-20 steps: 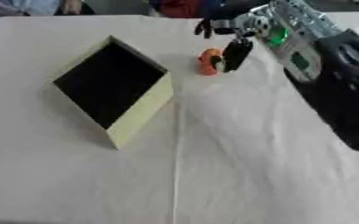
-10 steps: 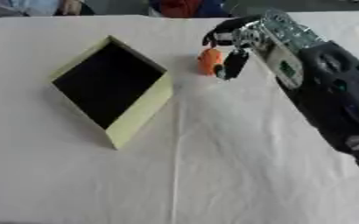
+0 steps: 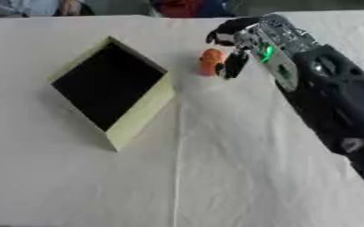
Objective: Pick up objects on the table and place them in the box.
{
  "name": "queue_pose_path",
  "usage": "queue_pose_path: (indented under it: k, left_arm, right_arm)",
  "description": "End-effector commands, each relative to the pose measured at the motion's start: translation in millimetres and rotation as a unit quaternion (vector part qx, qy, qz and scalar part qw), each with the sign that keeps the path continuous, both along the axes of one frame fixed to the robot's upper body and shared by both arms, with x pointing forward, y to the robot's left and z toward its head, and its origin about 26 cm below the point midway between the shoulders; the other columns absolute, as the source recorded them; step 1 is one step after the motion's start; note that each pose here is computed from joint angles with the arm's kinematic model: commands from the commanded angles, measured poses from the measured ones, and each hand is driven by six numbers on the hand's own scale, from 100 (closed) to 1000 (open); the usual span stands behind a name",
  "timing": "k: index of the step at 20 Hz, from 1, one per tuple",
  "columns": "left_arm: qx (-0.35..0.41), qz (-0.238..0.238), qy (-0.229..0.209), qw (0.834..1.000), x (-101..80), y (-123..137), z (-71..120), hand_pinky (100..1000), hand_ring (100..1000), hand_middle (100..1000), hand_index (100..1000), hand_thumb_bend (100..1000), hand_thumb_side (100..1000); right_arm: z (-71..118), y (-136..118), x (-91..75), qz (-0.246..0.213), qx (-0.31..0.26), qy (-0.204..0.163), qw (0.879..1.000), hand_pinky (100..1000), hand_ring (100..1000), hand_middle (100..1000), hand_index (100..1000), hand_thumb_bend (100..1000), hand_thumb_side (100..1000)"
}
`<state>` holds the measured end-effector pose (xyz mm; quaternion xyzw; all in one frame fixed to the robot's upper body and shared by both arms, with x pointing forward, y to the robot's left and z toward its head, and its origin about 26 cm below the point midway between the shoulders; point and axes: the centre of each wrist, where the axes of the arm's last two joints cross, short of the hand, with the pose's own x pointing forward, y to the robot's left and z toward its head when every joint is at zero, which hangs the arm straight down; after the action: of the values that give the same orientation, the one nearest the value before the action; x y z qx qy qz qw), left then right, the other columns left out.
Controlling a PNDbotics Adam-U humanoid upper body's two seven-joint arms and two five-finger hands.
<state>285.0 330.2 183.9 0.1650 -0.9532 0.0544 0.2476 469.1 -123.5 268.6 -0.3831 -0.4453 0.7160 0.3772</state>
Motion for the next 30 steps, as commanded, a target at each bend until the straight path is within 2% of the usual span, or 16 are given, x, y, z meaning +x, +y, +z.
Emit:
queue_pose_path:
  k: [1, 13, 16, 18, 19, 20, 21, 25, 30]
  left_arm:
    - [0.006, -0.008, -0.014, 1.0, -1.2, -2.9, 7.9, 618, 659, 719, 761, 100, 659]
    - [0.004, -0.015, -0.011, 1.0, -0.7, -5.3, 6.5, 617, 657, 720, 761, 100, 661]
    - [0.004, -0.016, -0.01, 1.0, -0.7, -5.3, 6.1, 617, 657, 721, 761, 100, 662]
    - [0.003, -0.017, -0.01, 1.0, -0.7, -5.6, 6.0, 617, 657, 721, 761, 100, 661]
    - [0.003, -0.017, -0.01, 1.0, -0.6, -5.8, 6.1, 617, 657, 721, 761, 100, 661]
    - [0.003, -0.018, -0.01, 1.0, -0.5, -5.9, 6.3, 617, 657, 721, 761, 100, 661]
    - [0.003, -0.018, -0.01, 1.0, -0.4, -6.0, 6.4, 617, 657, 721, 761, 100, 660]
    - [0.004, -0.019, -0.011, 1.0, -0.2, -6.2, 6.9, 617, 657, 721, 761, 100, 659]
    - [0.007, -0.02, -0.009, 1.0, 0.0, -6.2, 7.6, 618, 658, 722, 762, 100, 659]
  right_arm:
    - [9.9, 2.3, 3.9, -0.011, 0.006, -0.029, 0.999, 987, 1000, 889, 1000, 100, 312]
    - [-26.6, -7.7, 28.7, -0.054, 0.002, -0.023, 0.998, 981, 994, 856, 979, 100, 304]
    - [-33.9, -9.7, 32.3, -0.065, -0.004, -0.029, 0.997, 974, 982, 821, 954, 100, 292]
    - [-37.5, -9.9, 33.9, -0.067, -0.001, -0.034, 0.997, 957, 963, 751, 906, 100, 307]
    - [-36.6, -9.1, 34.0, -0.065, 0.004, -0.041, 0.997, 933, 933, 661, 823, 100, 332]
    - [-33.7, -7.5, 33.2, -0.062, 0.011, -0.051, 0.997, 925, 922, 636, 803, 100, 321]
    - [-28.9, -5.3, 31.9, -0.059, 0.018, -0.065, 0.996, 891, 883, 564, 736, 100, 267]
    - [-12.8, 2.5, 23.8, -0.049, 0.053, -0.116, 0.991, 851, 844, 510, 677, 100, 159]
    - [1.0, 7.1, 15.4, -0.04, 0.098, -0.161, 0.981, 834, 824, 467, 622, 100, 118]
